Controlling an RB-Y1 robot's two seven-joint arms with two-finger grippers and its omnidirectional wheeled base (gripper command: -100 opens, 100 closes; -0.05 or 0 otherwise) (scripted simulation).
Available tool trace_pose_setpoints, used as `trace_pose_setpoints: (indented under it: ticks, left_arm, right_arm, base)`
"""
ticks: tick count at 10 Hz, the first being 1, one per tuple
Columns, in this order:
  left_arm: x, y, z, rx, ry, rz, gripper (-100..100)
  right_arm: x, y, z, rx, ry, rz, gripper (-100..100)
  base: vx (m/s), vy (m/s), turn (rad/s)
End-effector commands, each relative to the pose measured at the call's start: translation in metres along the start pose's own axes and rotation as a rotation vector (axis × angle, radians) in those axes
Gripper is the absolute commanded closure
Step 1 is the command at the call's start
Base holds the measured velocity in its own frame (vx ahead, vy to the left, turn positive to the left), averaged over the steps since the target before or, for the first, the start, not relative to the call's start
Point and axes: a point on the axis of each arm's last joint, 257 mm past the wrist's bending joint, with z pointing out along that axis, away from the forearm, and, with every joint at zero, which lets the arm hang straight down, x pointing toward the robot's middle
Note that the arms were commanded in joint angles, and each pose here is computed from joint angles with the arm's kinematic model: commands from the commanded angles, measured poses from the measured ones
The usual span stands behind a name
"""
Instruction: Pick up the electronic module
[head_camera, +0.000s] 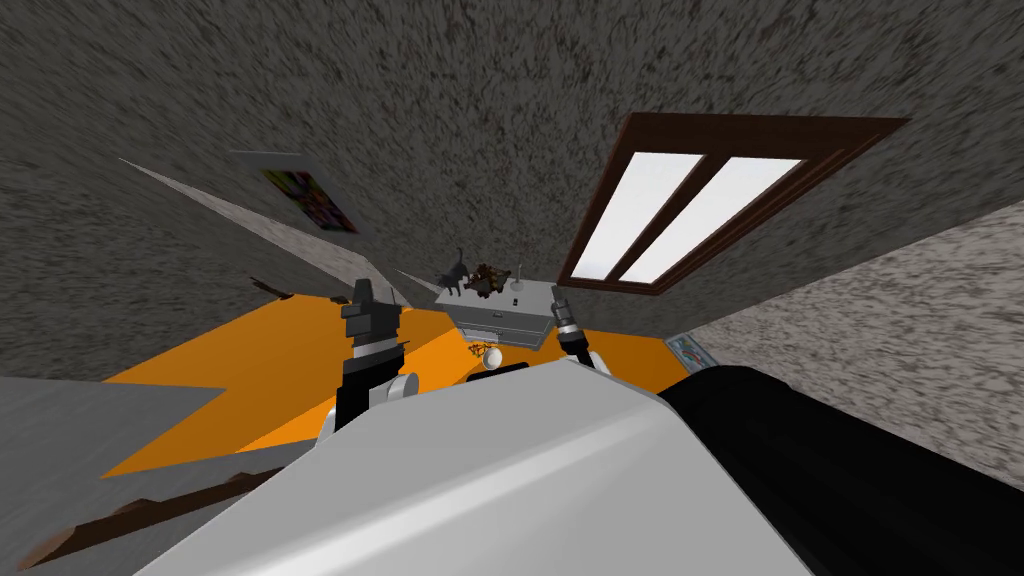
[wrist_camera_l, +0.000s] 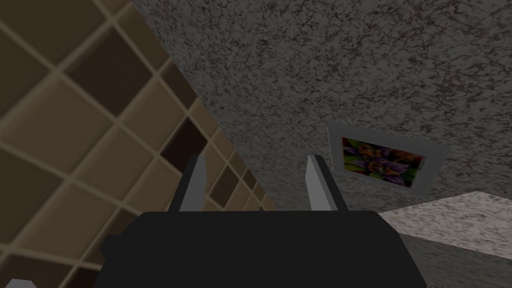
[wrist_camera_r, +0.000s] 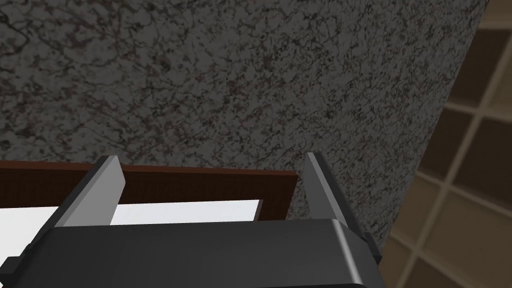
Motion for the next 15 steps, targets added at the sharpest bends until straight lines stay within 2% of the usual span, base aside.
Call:
trace_pose_setpoints:
  ticks: [1, 3, 4, 5, 6, 7, 8, 9, 10, 11, 12, 13, 14, 15]
  left_arm:
    - [0.000, 0.000, 0.000, 0.000, 0.000, 0.000, 0]
    - [0.000, 0.000, 0.000, 0.000, 0.000, 0.000, 0]
    - [0.000, 0.000, 0.000, 0.000, 0.000, 0.000, 0]
    - [0.000, 0.000, 0.000, 0.000, 0.000, 0.000, 0]
    - [0.000, 0.000, 0.000, 0.000, 0.000, 0.000, 0]
    - [0.000, 0.000, 0.000, 0.000, 0.000, 0.000, 0]
    - [0.000, 0.000, 0.000, 0.000, 0.000, 0.000, 0]
    - [0.000, 0.000, 0.000, 0.000, 0.000, 0.000, 0]
    - [0.000, 0.000, 0.000, 0.000, 0.000, 0.000, 0]
    - [0.000, 0.000, 0.000, 0.000, 0.000, 0.000, 0]
    - [0.000, 0.000, 0.000, 0.000, 0.000, 0.000, 0]
    - [0.000, 0.000, 0.000, 0.000, 0.000, 0.000, 0]
    - [0.000, 0.000, 0.000, 0.000, 0.000, 0.000, 0]
    - [0.000, 0.000, 0.000, 0.000, 0.000, 0.000, 0]
  right_arm:
    - [0.013, -0.021, -0.011, 0.040, 0.059, -0.026, -100]
    - [0.036, -0.050, -0.032, 0.091, 0.161, -0.069, -100]
    - [0.037, -0.057, -0.035, 0.108, 0.166, -0.069, -100]
    - [0.048, -0.069, -0.046, 0.127, 0.220, -0.092, -100]
    - [0.049, -0.076, -0.050, 0.143, 0.224, -0.092, -100]
    - [0.060, -0.091, -0.065, 0.170, 0.282, -0.115, -100]
    - [0.061, -0.095, -0.067, 0.178, 0.284, -0.115, -100]
    - [0.071, -0.103, -0.079, 0.189, 0.342, -0.140, -100]
    - [0.072, -0.113, -0.085, 0.213, 0.347, -0.140, -100]
    - [0.081, -0.125, -0.101, 0.231, 0.410, -0.165, -100]
    - [0.082, -0.132, -0.106, 0.248, 0.414, -0.165, -100]
    - [0.090, -0.142, -0.122, 0.261, 0.477, -0.192, -100]
    - [0.090, -0.151, -0.129, 0.283, 0.483, -0.192, -100]
    - [0.098, -0.158, -0.143, 0.287, 0.546, -0.219, -100]
  base:
    - [-0.034, 0.132, 0.062]
    - [-0.052, 0.175, 0.116]
    - [-0.038, 0.128, 0.053]
    - [-0.019, 0.091, 0.104]
    - [-0.003, 0.072, 0.063]
    - [-0.006, 0.122, 0.131]
    - [-0.013, 0.101, 0.041]
    - [-0.009, 0.114, 0.102]
    - [-0.020, 0.136, 0.069]
    - [0.001, 0.160, 0.145]
    - [0.018, 0.128, 0.056]
    - [0.009, 0.140, 0.137]
    - [-0.011, 0.110, 0.066]
    - [0.021, 0.089, 0.147]
